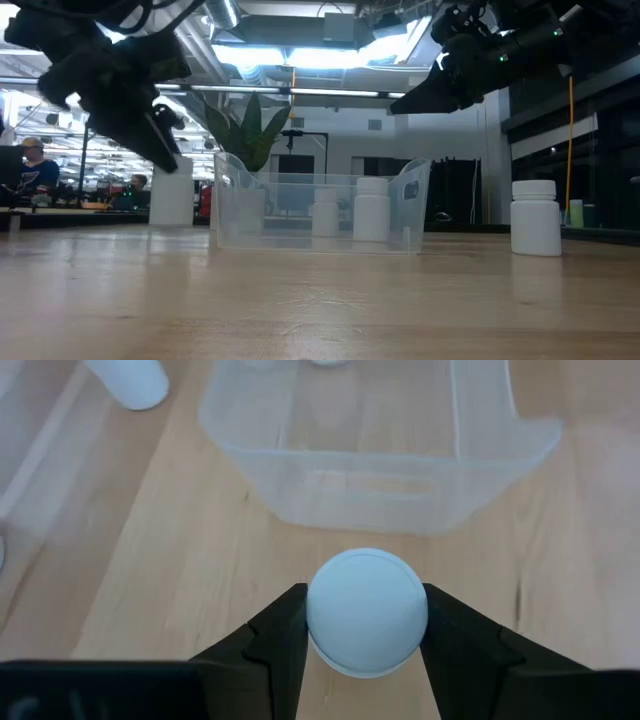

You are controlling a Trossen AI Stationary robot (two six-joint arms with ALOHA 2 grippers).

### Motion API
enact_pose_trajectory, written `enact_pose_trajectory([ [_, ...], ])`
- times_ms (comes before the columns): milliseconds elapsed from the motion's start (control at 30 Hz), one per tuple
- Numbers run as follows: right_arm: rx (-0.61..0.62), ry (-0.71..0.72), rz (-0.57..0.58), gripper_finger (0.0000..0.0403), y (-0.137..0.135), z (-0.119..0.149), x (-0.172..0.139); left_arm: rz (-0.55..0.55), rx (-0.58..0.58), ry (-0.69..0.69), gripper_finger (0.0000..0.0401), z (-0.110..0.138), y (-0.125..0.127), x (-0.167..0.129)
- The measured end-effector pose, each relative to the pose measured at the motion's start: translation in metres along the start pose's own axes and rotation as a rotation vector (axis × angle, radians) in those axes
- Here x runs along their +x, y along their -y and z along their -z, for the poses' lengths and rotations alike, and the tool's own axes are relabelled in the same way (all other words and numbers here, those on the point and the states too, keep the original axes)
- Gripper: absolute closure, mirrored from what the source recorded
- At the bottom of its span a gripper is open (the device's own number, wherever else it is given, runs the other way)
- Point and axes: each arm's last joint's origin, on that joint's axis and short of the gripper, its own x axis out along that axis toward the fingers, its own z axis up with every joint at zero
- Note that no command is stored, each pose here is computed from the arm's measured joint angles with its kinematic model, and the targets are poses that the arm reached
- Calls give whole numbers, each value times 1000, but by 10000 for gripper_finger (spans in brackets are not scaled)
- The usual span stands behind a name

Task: Pick and place pill bottles into a basket
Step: Put the white medicine bottle into the transparent bin

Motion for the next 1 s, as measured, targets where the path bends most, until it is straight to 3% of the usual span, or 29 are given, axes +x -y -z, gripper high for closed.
enact_pose_trajectory([
  [133, 0, 0, 0, 371, 0, 0, 0, -7, -120, 19, 245, -1, -6, -12],
  [400, 0, 0, 0, 371, 0, 0, 0, -43, -130, 107, 245, -11, -10, -31],
  [533, 12, 0, 0, 371, 0, 0, 0, -34, -67, 167, 245, -36, -6, -42],
  [667, 40, 0, 0, 371, 0, 0, 0, -94, 57, 196, 245, -61, -2, -45],
  [833, 46, -26, -12, 371, -1, 3, 0, -96, 151, 120, 245, -79, -2, -22],
  [1000, 7, -43, -26, 371, -4, 4, -1, -17, 212, 65, 245, -94, -5, 7],
])
